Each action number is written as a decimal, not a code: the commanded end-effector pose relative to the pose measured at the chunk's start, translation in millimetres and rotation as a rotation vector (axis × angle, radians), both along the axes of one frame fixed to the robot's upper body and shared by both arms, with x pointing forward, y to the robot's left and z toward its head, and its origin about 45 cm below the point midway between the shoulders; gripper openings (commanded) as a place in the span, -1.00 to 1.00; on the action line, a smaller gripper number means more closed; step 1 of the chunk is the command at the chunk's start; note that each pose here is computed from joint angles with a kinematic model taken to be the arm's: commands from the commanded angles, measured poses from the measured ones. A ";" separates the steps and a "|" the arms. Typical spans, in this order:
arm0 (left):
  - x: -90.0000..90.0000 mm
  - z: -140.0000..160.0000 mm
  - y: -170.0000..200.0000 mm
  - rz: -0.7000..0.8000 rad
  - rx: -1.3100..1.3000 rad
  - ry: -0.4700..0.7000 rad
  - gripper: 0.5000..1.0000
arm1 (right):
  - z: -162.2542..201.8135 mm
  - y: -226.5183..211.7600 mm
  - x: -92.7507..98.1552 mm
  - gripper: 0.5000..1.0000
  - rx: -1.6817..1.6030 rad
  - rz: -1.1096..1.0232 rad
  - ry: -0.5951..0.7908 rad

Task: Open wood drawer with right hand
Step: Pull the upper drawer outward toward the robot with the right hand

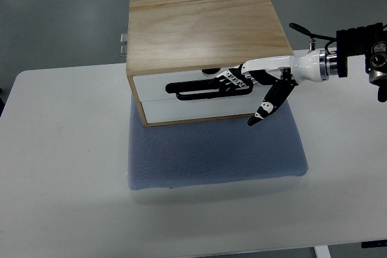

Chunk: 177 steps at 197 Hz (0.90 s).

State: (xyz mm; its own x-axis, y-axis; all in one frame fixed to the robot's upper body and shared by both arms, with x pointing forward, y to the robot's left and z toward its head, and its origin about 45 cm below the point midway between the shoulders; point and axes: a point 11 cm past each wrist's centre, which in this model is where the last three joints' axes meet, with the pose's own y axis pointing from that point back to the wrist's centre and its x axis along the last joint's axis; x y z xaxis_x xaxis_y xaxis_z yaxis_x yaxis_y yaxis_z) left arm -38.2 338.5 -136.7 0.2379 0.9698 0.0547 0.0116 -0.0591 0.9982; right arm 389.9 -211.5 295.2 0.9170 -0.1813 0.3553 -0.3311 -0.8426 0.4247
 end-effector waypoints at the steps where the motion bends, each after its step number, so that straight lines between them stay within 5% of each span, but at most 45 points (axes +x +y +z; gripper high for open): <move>1: -0.2 0.0 0.0 0.000 0.000 0.000 1.00 | -0.6 -4.3 -0.7 0.78 -0.005 -0.008 0.002; 177: -0.2 0.0 0.0 0.000 0.000 0.000 1.00 | 7.4 -11.3 -45.1 0.78 0.003 0.063 0.031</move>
State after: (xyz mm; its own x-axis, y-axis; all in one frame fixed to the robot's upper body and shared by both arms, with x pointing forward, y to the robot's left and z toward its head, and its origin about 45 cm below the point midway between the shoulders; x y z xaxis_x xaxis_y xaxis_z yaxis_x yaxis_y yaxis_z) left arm -38.2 338.5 -136.7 0.2379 0.9698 0.0547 0.0115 -0.0591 0.9982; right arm 349.9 -221.4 300.2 0.9366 -0.1307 0.3252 -0.2698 -0.8612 0.4307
